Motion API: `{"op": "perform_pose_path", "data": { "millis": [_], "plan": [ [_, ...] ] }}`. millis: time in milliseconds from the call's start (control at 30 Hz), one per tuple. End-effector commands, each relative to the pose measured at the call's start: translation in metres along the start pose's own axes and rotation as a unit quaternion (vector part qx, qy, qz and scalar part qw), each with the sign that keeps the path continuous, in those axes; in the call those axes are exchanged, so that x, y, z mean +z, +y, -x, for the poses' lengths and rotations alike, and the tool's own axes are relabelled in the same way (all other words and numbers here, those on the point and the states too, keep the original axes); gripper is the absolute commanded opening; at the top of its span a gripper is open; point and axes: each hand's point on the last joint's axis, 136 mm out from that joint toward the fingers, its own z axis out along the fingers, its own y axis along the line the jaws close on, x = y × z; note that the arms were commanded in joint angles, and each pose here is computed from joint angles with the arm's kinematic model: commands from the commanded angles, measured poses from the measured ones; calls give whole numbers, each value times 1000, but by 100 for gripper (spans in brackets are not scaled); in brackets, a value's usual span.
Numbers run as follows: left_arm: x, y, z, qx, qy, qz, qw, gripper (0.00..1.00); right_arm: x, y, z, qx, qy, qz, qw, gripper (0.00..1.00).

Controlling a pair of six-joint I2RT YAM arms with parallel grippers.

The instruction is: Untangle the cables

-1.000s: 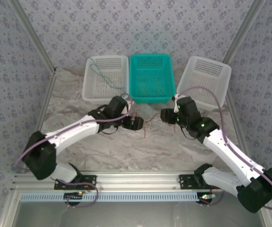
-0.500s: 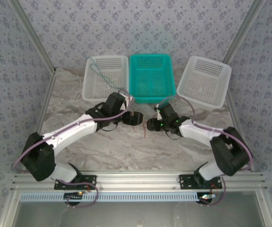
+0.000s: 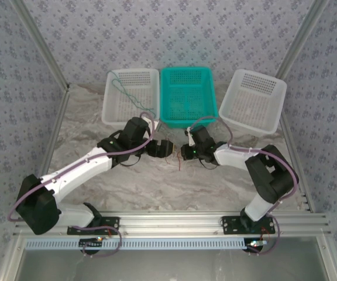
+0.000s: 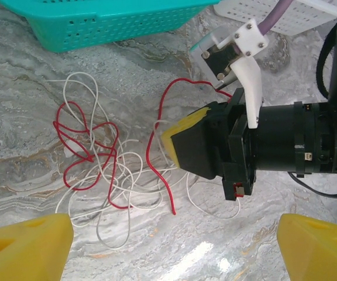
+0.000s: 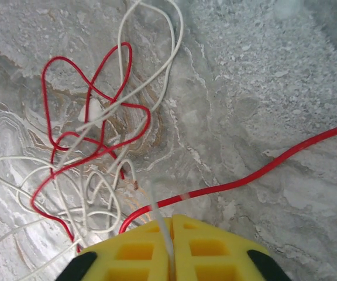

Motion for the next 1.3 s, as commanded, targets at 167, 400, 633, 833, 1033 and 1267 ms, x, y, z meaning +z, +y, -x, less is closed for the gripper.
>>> {"op": "perform_pose_path", "data": {
  "millis": [167, 400, 633, 833, 1033, 1267],
  "plan": [
    [-11, -6, 15, 27, -42, -13, 999, 94, -42, 28, 36, -39, -52, 30, 997, 0],
    [-28, -15, 24, 39, -89, -36, 995, 98, -86, 54, 64, -60, -100, 71, 991, 0],
    [-49, -29, 38, 89, -154, -70, 982, 99, -144, 68, 101, -41, -163, 91, 982, 0],
    [-63, -55, 52, 144, -186, -119, 965, 99, -181, 80, 124, 2, -192, 114, 975, 0],
    [-61, -97, 55, 215, -179, -201, 939, 97, -200, 88, 138, 53, -204, 129, 969, 0],
    [-21, -118, 68, 250, -177, -188, 933, 92, -194, 80, 140, 133, -187, 118, 966, 0]
  ]
}}
